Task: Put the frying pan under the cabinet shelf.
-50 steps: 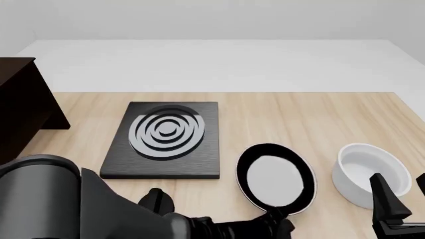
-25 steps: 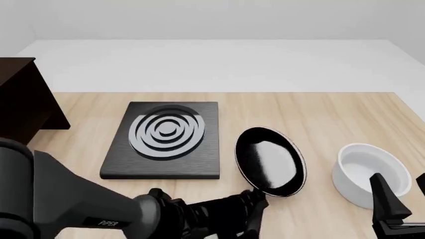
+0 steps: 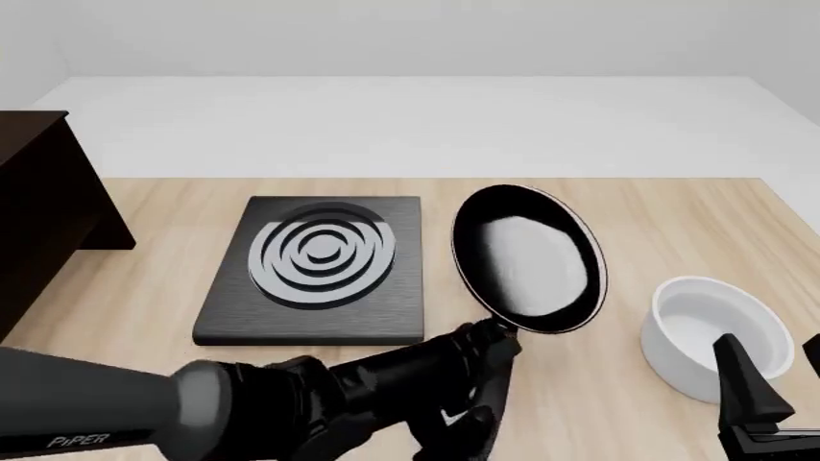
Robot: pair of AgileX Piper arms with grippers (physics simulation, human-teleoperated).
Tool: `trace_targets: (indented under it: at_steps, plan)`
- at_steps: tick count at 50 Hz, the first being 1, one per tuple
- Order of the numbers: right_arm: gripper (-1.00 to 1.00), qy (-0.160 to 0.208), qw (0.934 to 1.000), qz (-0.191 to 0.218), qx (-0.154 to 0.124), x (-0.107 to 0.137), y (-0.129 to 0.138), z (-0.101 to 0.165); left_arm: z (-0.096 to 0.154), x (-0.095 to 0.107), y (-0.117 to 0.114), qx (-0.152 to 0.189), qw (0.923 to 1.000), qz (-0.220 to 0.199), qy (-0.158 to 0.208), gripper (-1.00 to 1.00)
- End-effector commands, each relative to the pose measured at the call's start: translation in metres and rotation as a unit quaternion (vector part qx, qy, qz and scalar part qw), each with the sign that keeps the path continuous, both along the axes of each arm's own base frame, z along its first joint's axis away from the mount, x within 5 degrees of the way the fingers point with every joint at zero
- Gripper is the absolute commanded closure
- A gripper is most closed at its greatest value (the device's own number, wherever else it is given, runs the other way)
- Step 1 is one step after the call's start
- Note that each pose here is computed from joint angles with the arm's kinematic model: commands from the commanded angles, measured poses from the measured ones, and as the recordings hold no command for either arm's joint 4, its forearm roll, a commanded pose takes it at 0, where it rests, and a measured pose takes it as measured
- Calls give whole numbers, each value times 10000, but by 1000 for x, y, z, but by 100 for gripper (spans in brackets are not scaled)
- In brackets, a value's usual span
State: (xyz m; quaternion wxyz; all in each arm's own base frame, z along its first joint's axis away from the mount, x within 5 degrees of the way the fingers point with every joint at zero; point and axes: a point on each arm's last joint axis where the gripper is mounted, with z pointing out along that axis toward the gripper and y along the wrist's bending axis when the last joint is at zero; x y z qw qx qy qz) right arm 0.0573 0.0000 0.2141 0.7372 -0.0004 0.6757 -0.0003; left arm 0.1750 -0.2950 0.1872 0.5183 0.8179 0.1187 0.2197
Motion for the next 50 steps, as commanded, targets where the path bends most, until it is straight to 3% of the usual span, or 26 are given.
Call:
trace_targets:
  at_steps: [1, 9, 22, 28, 34, 41, 50]
  plan:
    - [-100, 0, 10000, 0, 2, 0, 0, 0, 41, -20, 24, -901, 9959, -9, -80, 100]
    - [-100, 0, 10000, 1, 1, 0, 0, 0, 38, -37, 67, -1337, 9907, 223, 140, 100]
    - [-100, -1, 10000, 1, -1, 0, 0, 0, 35, -47, 131, -1936, 9774, 846, 63, 100]
    - [-100, 0, 10000, 1, 0, 0, 0, 0, 40, -53, 162, -2101, 9698, 1236, 35, 100]
    - [-100, 0, 10000, 0, 2, 0, 0, 0, 40, -65, 190, -2146, 9631, 1609, 238, 100]
    - [-100, -1, 10000, 0, 1, 0, 0, 0, 40, -78, 217, -2460, 9457, 2091, 367, 100]
    - [-100, 0, 10000, 0, 1, 0, 0, 0, 42, -91, 237, -2851, 9236, 2491, 595, 100]
